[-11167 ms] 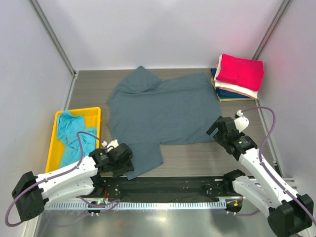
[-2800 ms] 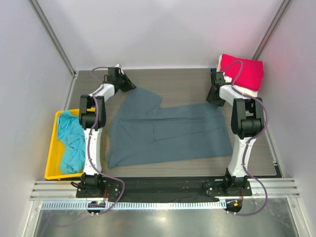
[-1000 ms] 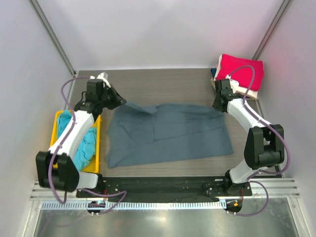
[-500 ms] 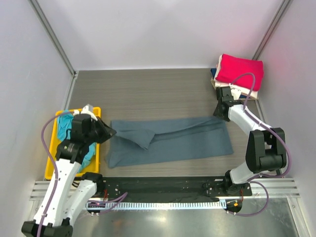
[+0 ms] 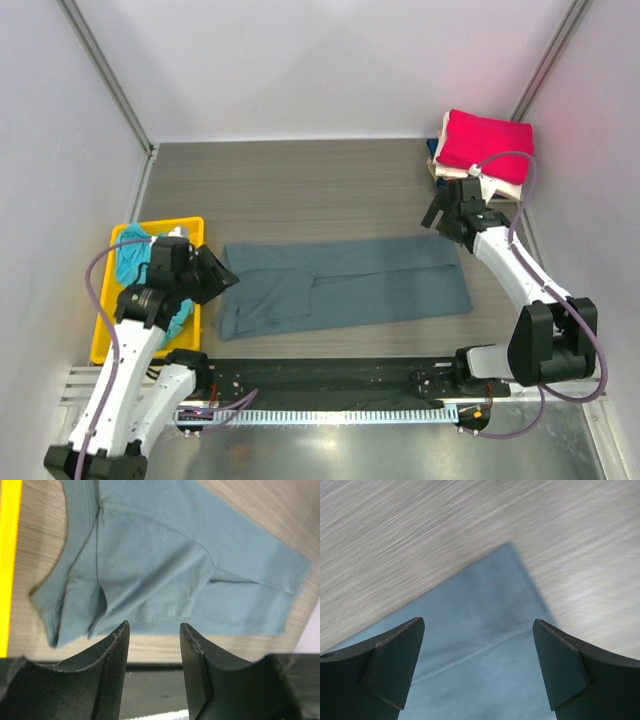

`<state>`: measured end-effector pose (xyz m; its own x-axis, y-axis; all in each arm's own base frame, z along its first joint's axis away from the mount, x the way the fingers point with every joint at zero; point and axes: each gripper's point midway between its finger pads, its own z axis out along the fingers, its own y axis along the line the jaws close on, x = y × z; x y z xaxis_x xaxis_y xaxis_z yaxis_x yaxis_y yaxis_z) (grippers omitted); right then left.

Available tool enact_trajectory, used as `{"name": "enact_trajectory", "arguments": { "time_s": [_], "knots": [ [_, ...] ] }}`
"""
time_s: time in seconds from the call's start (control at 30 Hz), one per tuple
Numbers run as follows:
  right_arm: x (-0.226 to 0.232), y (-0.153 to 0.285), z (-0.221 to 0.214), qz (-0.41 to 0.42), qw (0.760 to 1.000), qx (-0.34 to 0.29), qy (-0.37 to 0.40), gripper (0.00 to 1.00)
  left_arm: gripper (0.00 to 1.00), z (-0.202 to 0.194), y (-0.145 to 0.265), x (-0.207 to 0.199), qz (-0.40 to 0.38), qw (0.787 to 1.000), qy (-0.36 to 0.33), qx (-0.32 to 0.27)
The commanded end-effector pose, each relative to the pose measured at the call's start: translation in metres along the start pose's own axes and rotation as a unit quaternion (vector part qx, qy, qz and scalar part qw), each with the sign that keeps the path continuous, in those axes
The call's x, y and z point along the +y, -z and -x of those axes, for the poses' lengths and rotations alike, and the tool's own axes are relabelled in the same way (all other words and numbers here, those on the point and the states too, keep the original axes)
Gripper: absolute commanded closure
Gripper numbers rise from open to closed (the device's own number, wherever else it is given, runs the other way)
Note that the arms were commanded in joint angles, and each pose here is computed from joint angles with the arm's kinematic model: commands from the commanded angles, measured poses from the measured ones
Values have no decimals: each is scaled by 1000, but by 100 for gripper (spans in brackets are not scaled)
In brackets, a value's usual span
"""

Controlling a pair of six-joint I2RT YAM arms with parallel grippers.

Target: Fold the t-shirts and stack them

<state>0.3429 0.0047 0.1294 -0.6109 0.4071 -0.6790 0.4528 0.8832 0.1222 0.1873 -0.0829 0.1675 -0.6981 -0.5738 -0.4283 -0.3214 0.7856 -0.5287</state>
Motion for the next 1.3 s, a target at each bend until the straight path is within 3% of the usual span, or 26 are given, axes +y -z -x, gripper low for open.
{"name": "enact_trajectory", "arguments": {
  "time_s": [0.0,0.4,0.6,0.63,0.7,0.73,0.83,0.87,0.9,0.93,0.97,1.03,1.07,1.1,1.13,1.2,1.23,1.27],
  "knots": [
    [34,-8,-24,71,997,37,14,5,54,9,-31,-10,-14,1000,8,-4],
    [32,-65,-120,38,984,159,67,6,58,-29,-159,10,110,990,-23,82],
    [33,-46,-169,59,974,214,51,7,61,-11,-217,25,199,973,-66,94],
    [31,-35,-179,65,972,219,50,7,61,10,-230,0,186,976,-76,81],
    [45,-12,-201,93,967,232,45,8,62,5,-256,8,218,966,-85,112],
    [46,3,-209,110,967,228,40,8,62,31,-270,-24,193,974,-86,88],
    [83,73,-248,208,948,241,3,9,64,37,-308,-38,212,966,-89,119],
    [91,86,-255,225,949,221,0,9,65,68,-322,-91,156,979,-98,90],
    [98,101,-265,241,945,220,-6,9,65,77,-329,-110,138,981,-105,86],
    [102,127,-283,255,938,237,-1,8,65,59,-349,-100,157,973,-114,124],
    [104,136,-283,259,938,232,2,7,65,98,-340,-174,73,984,-137,83],
    [109,157,-273,267,939,215,30,6,59,97,-343,-205,35,981,-168,88],
    [113,165,-267,276,938,206,39,6,56,117,-325,-244,-22,982,-179,56],
    [125,179,-251,293,936,189,38,6,52,116,-315,-261,-60,977,-194,60],
    [120,179,-245,284,940,177,63,5,38,137,-284,-294,-111,973,-200,22],
    [133,188,-215,289,946,128,66,4,32,134,-266,-296,-129,969,-210,23],
    [132,187,-208,282,949,109,92,3,28,159,-217,-326,-177,960,-217,-31],
    [136,187,-201,279,950,96,99,2,25,160,-206,-325,-180,958,-220,-36]
  ]
}}
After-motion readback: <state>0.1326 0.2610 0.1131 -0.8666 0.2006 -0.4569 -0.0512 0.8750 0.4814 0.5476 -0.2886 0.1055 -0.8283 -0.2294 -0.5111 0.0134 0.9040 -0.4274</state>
